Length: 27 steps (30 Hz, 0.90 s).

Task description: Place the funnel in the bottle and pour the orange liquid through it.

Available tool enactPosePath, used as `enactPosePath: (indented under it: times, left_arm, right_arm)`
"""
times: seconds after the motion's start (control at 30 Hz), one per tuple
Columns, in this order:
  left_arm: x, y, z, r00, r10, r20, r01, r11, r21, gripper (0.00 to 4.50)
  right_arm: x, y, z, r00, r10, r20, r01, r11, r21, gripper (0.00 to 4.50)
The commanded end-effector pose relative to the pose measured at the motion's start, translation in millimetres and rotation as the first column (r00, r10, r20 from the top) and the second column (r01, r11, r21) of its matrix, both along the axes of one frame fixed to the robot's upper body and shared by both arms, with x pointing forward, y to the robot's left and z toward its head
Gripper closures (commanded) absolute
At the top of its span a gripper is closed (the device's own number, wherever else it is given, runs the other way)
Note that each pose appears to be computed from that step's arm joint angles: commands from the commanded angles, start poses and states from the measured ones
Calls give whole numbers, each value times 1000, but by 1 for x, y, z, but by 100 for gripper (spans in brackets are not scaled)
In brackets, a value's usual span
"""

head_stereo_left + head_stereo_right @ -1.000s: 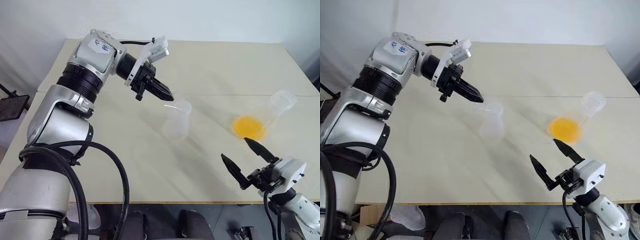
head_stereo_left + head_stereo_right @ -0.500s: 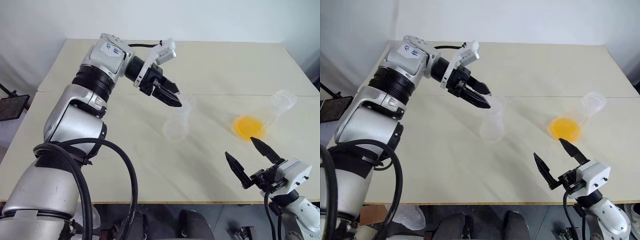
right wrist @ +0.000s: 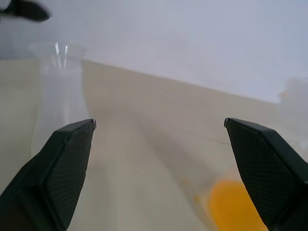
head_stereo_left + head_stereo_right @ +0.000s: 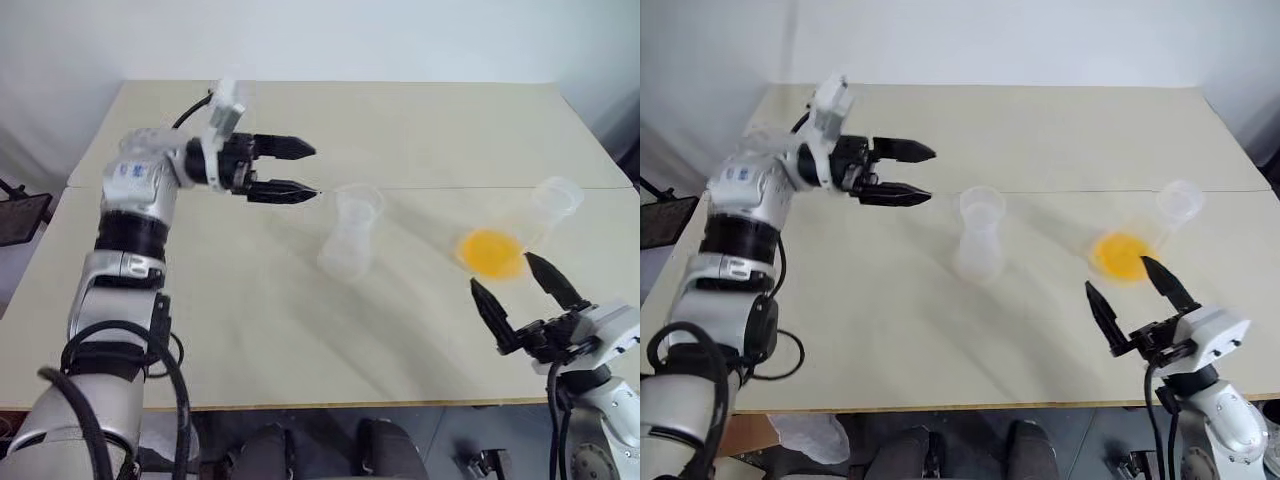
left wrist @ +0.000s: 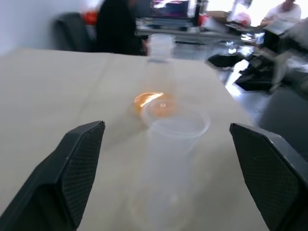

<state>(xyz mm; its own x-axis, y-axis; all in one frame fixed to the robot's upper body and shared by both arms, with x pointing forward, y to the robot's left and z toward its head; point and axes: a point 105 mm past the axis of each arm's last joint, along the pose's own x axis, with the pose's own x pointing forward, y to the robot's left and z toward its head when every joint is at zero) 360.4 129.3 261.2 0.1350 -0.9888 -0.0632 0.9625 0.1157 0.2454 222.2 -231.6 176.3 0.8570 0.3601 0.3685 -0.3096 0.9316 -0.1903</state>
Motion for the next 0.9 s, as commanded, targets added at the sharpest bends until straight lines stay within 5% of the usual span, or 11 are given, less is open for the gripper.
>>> enactPosePath:
  times: [0.03,0.2,0.43,0.9]
  left_arm:
    - [-13,25,-4,991,94,100,-89,995,-48,9]
    - [-30,47,-49,977,188,99,-185,982,-42,9]
    - [-46,34,-55,973,229,23,-220,957,-188,9]
    - [-66,12,-53,991,124,-42,-130,972,-197,9]
  right_arm:
    - [-17,-29,15,989,-136,60,135,991,9,0]
    - [-38,-60,12,948,-310,74,308,950,45,0]
    - [-51,-79,-13,914,-406,-29,407,911,67,0]
    - [63,-73,12,943,-285,-171,315,931,185,0]
